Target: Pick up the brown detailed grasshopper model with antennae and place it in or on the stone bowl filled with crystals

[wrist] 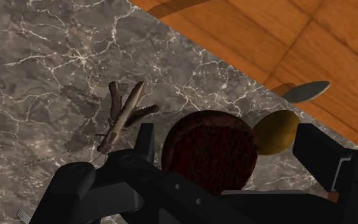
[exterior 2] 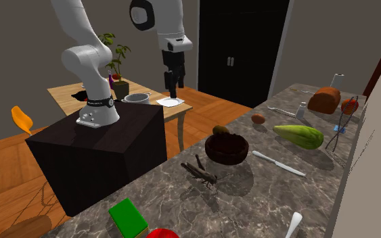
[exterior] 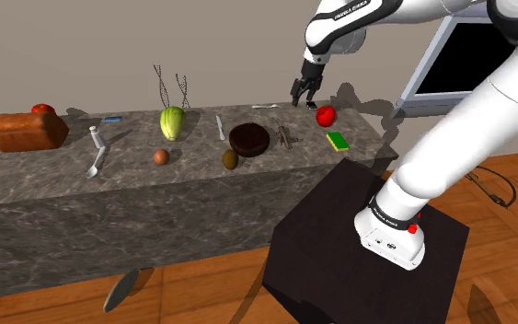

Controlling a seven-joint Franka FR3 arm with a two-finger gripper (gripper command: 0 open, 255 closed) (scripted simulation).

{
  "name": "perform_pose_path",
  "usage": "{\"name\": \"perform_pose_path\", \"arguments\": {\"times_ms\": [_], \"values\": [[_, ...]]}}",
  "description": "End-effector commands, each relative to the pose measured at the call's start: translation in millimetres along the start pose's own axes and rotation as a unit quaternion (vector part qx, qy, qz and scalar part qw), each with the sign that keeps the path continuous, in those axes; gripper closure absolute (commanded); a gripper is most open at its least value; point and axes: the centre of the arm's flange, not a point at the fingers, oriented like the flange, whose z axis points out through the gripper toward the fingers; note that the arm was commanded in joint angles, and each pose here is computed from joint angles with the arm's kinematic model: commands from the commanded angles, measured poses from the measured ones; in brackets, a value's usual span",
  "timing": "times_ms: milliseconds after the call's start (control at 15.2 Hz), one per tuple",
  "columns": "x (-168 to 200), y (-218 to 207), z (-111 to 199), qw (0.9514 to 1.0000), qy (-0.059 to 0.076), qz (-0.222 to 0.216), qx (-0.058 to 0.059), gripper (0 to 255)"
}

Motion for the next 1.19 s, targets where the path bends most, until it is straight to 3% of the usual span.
{"name": "perform_pose_path", "arguments": {"times_ms": [0,1122], "values": [[11.9,11.6,22.2,1.0,0.0,0.001,0.0,0],[111.3,119.6,194.3,0.9999,-0.005,0.012,0.008,0]]}}
